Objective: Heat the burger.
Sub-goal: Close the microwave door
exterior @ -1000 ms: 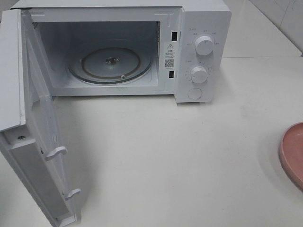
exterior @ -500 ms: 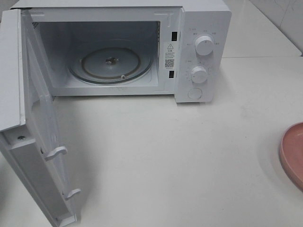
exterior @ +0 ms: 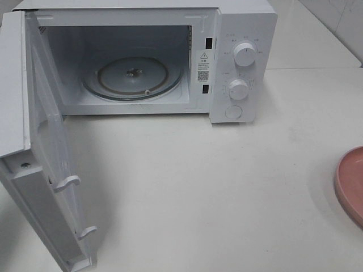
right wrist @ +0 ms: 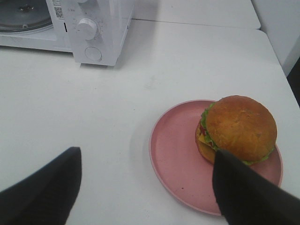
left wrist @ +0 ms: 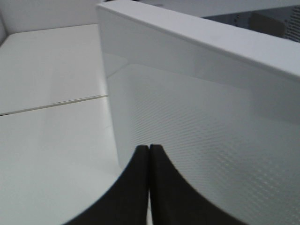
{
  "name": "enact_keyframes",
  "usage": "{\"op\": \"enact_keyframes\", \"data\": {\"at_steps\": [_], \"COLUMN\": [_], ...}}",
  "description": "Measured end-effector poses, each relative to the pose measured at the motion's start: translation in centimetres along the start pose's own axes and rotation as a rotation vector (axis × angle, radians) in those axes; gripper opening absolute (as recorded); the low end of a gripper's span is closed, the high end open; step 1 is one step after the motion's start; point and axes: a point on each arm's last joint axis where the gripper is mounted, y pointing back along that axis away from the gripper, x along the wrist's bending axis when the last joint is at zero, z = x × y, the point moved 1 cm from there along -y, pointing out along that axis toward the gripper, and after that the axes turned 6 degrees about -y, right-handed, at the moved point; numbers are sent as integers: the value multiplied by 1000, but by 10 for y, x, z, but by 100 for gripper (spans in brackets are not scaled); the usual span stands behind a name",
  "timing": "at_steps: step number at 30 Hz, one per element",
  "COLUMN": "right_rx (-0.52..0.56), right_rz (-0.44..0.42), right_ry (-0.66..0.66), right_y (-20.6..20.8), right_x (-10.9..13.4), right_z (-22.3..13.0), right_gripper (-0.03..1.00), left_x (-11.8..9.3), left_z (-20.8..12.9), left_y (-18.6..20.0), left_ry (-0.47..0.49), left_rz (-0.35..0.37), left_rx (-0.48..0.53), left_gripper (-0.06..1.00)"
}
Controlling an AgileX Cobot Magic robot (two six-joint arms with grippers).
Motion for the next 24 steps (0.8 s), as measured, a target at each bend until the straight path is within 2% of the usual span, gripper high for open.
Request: {"op": "enact_keyframes", "data": {"at_steps": [2, 3, 5, 11, 14, 16, 22, 24], "right_rx": [0, 0, 0, 0, 0, 0, 0, 0], "right_rz": [0, 0, 0, 0, 0, 0, 0, 0], "right_ry": [0, 0, 0, 0, 0, 0, 0, 0], "right_y": [0, 0, 0, 0, 0, 0, 0, 0], "right_x": [0, 0, 0, 0, 0, 0, 0, 0], "right_z": [0, 0, 0, 0, 0, 0, 0, 0], "right_gripper": [76, 76, 76, 76, 76, 76, 76, 76], "left_x": [-10, -10, -26, -48, -51, -62, -75, -90], "left_z": [-1, -1, -1, 3, 4, 7, 12, 17], "left_y": [-12, -12, -27, -48, -52, -66, -81, -95], "left_ry": [-8, -8, -13, -10, -2, 34, 41, 58], "left_rz": [-65, -65, -145, -229, -235, -237, -238, -245], "left_rx": [-7, -7, -6, -10, -7, -4, -10, -18], "left_gripper": [0, 0, 0, 0, 0, 0, 0, 0]}}
